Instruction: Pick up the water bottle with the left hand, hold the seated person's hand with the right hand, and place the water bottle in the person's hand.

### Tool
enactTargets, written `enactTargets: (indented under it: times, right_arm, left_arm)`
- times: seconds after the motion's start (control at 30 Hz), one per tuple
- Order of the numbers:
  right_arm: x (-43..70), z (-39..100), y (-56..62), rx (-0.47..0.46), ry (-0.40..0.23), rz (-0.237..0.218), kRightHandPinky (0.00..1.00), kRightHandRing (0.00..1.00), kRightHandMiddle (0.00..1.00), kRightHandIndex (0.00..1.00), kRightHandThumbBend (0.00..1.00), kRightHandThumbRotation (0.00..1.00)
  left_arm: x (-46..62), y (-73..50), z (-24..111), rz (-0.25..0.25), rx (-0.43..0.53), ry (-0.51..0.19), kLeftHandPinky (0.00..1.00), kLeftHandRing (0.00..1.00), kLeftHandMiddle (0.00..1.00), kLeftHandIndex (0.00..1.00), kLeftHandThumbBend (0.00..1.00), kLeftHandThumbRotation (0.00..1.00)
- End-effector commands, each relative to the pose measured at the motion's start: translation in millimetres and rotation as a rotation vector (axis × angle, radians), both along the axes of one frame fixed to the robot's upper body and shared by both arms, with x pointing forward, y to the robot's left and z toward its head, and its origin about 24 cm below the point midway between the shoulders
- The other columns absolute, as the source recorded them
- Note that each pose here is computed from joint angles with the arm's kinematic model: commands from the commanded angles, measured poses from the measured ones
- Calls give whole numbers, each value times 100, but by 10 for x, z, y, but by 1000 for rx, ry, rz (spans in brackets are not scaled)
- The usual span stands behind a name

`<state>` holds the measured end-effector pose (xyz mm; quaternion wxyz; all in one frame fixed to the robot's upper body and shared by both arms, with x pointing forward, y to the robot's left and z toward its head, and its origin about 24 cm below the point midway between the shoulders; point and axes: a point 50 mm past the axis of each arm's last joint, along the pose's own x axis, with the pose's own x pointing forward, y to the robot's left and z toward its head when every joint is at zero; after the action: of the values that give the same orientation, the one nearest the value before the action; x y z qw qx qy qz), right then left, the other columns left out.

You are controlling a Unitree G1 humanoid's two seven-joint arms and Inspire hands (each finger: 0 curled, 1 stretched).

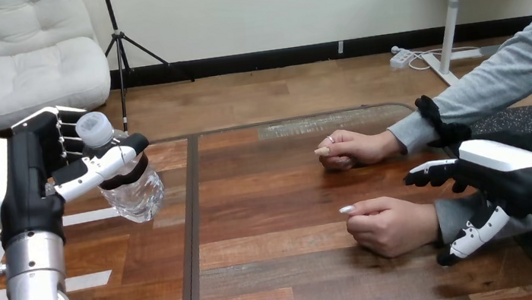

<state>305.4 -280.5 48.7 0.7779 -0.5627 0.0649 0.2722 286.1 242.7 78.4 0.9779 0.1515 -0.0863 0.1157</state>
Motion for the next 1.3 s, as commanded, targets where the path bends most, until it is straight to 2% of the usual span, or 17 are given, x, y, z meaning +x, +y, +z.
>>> enactTargets:
  times: [0.0,0.67,1.27]
  right_arm:
    - [202,358,-15,-36,-108,12,77,86,86,85,100,21]
    - [286,413,0,-112,-132,11,73,83,83,82,100,13]
    - [375,465,16,-193,-110,5,64,78,81,80,100,19]
  left_arm:
    - [67,-40,278,-23,-2,-124,33,38,41,40,74,0]
    - [58,-7,259,-19,-8,-116,33,38,40,40,76,0]
    - [48,-16,260,-25,-11,-122,33,37,40,39,75,0]
